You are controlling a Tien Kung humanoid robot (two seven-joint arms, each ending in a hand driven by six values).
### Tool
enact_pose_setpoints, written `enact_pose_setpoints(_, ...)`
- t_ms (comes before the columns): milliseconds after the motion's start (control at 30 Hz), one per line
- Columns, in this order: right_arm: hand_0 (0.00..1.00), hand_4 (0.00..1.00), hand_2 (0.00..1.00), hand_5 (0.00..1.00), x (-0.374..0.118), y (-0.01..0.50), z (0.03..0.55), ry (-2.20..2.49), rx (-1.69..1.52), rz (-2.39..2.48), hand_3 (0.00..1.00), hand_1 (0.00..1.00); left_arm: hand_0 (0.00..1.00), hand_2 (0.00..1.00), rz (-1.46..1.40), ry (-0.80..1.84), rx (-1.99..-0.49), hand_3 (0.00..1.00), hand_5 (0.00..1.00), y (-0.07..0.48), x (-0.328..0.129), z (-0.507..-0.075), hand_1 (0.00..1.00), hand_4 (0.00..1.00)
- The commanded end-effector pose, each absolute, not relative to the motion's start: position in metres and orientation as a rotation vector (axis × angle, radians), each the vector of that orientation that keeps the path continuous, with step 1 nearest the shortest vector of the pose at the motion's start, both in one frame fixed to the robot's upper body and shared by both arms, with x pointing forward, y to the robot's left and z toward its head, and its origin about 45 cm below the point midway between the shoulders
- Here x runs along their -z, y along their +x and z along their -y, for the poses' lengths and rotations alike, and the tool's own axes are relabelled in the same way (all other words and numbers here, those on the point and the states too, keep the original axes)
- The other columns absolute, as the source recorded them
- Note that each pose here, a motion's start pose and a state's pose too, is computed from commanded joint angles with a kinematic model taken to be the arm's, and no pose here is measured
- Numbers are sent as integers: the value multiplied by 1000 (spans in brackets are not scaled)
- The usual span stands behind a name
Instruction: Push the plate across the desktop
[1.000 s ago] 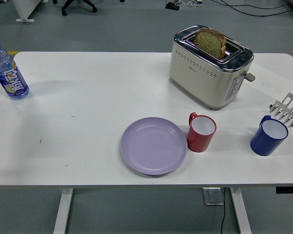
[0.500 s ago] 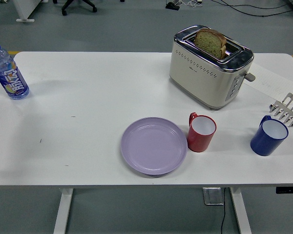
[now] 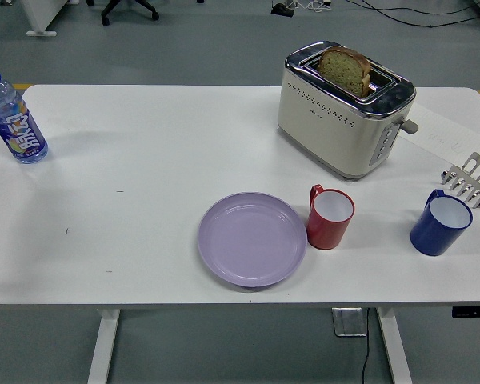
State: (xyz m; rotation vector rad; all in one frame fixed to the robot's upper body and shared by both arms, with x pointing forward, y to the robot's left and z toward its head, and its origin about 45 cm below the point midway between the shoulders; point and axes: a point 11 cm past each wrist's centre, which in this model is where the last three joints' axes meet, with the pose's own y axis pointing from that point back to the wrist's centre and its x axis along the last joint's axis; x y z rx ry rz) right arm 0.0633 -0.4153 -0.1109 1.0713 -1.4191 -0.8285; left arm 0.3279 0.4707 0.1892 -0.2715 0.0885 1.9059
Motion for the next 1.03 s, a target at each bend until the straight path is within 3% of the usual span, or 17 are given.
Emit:
enact_pose_setpoints(367,601,133,641,356,110,67,415,1076,821,1417,616,543,849,890,-74,-293,-1973,793,998,322,-188,-479,886,513)
enact_pose_setpoints(400,600,133,641,357,110,67,415,1077,820,1418,616,543,781,804,-53,-291,-1994,572,622,321,-188,-481,808,617)
enact_pose_setpoints(567,600,133,641,357,110,68,416,1078,817,1419,616,543,781,804,33,-259,-2050,572,622,319,-193,-485,808,617)
enact_pose_setpoints(600,601,133,641,356,110,68,416,1079,817,1418,616,543,744,780,43,-253,-2059,526,278,319,-193,-486,777,727)
enact_pose_setpoints(1033,601,133,641,355,110,68,416,1078,818,1416,616,543,739,777,44,-239,-2076,522,232,318,-191,-487,772,724)
